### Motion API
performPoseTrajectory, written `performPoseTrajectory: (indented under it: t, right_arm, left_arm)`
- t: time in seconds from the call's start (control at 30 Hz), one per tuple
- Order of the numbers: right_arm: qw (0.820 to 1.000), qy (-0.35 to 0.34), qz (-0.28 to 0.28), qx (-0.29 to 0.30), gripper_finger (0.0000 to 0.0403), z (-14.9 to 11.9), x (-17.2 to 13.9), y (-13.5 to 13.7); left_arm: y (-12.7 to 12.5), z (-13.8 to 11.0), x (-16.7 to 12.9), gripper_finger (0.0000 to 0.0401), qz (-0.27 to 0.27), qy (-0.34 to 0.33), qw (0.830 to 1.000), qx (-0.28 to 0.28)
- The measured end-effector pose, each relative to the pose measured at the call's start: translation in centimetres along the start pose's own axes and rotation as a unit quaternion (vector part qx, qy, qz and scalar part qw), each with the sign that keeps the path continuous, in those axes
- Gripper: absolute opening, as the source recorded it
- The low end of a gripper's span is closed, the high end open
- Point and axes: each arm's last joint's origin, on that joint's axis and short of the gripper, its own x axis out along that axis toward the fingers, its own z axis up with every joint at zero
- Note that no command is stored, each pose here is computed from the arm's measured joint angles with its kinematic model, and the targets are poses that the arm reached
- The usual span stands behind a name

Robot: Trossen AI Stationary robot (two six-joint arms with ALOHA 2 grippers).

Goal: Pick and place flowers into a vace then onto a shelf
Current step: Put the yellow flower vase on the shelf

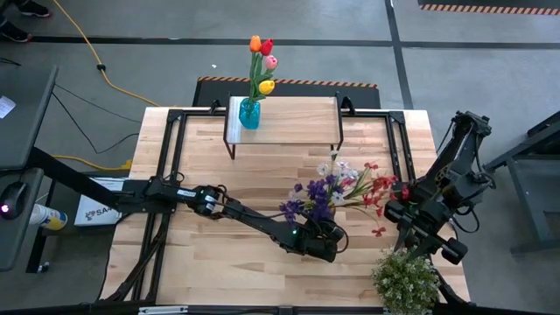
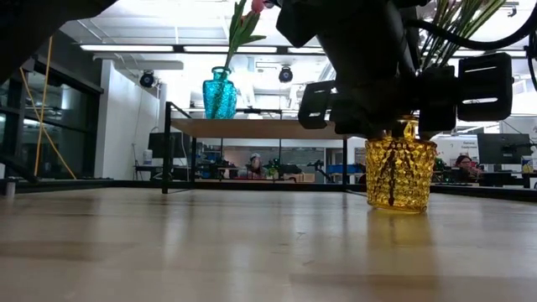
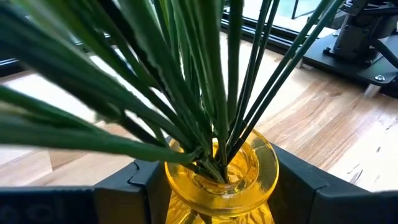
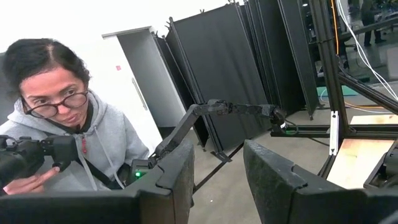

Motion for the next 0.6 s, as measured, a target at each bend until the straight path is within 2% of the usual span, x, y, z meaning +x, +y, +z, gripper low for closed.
performPoseTrajectory:
  t: [0.6]
  right_arm:
    - [1.000,0.003,0.009,0.000,0.0130,0.0,0.0,0.1]
  left_arm:
    - [-0.4,1.5,-0.3,0.0236,-0.001,-0.011,1.000,0.000]
